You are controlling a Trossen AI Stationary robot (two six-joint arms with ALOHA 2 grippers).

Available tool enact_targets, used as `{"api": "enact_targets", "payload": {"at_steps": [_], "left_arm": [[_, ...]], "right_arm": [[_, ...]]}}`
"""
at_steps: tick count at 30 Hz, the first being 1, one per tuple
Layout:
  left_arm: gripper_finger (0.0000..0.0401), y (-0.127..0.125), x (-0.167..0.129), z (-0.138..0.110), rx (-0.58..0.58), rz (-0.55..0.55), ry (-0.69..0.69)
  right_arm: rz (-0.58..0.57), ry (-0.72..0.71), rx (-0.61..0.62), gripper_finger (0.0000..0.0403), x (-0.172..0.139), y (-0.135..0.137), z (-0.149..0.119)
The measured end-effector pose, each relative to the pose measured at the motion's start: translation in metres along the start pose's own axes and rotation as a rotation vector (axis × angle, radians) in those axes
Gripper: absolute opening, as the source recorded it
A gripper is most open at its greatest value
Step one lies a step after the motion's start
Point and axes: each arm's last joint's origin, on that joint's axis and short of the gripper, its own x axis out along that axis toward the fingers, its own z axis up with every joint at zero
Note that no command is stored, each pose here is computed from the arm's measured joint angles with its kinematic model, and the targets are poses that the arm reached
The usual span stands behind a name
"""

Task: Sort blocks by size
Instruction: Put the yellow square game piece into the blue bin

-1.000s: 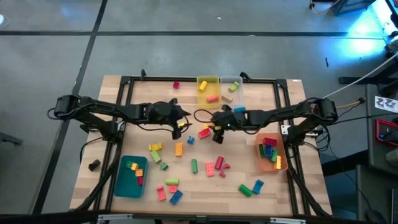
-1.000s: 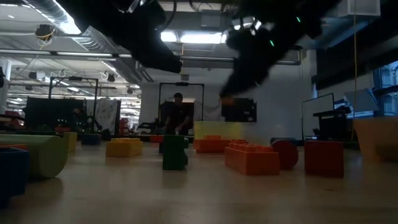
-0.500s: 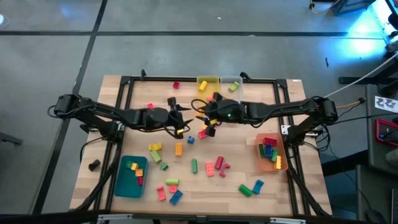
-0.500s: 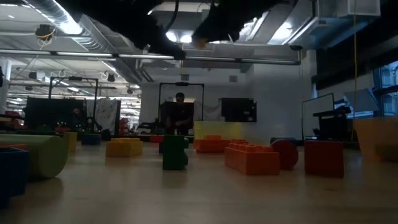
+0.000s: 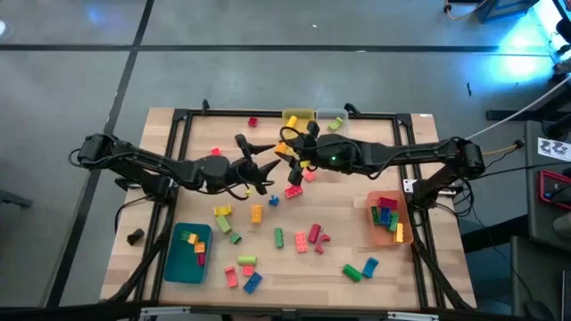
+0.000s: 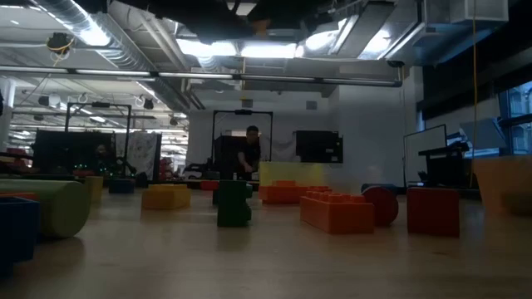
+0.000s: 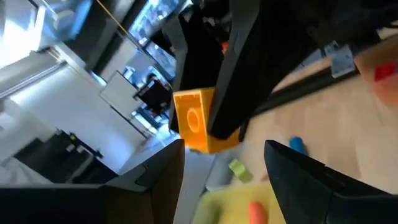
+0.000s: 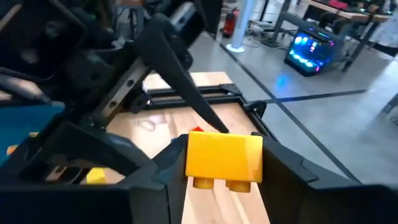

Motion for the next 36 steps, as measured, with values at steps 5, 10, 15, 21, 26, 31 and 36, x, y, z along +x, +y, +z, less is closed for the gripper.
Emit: {"api": "enact_targets", "payload": {"at_steps": [5, 10, 15, 21, 26, 31, 36], "left_arm": [[0.0210, 0.004, 0.000, 0.005, 0.019, 0.037, -0.041], [0.0210, 0.006, 0.000, 0.005, 0.037, 0.051, -0.049], [0.0210, 0.009, 0.002, 0.004, 0.039, 0.064, -0.047], [0.0210, 0.013, 0.004, 0.004, 0.023, 0.090, -0.054], [0.0209, 0.015, 0.005, 0.005, 0.009, 0.096, -0.070], [0.0182, 0.015, 0.005, 0.005, 0.007, 0.096, -0.072], [0.0139, 0.015, 0.005, 0.005, 0.005, 0.093, -0.073]], "right_arm": [[-0.017, -0.028, 0.038, 0.0155, 0.000, -0.001, 0.003], [-0.015, -0.086, 0.102, 0.0166, 0.000, -0.001, 0.009], [-0.015, -0.114, 0.118, 0.0155, 0.002, 0.000, 0.010], [0.017, -0.115, 0.122, 0.0162, 0.006, 0.002, 0.008], [0.024, -0.114, 0.128, 0.0160, 0.006, 0.003, 0.007], [0.024, -0.125, 0.129, 0.0156, 0.006, 0.003, 0.008], [0.022, -0.127, 0.135, 0.0166, 0.006, 0.002, 0.009]]}}
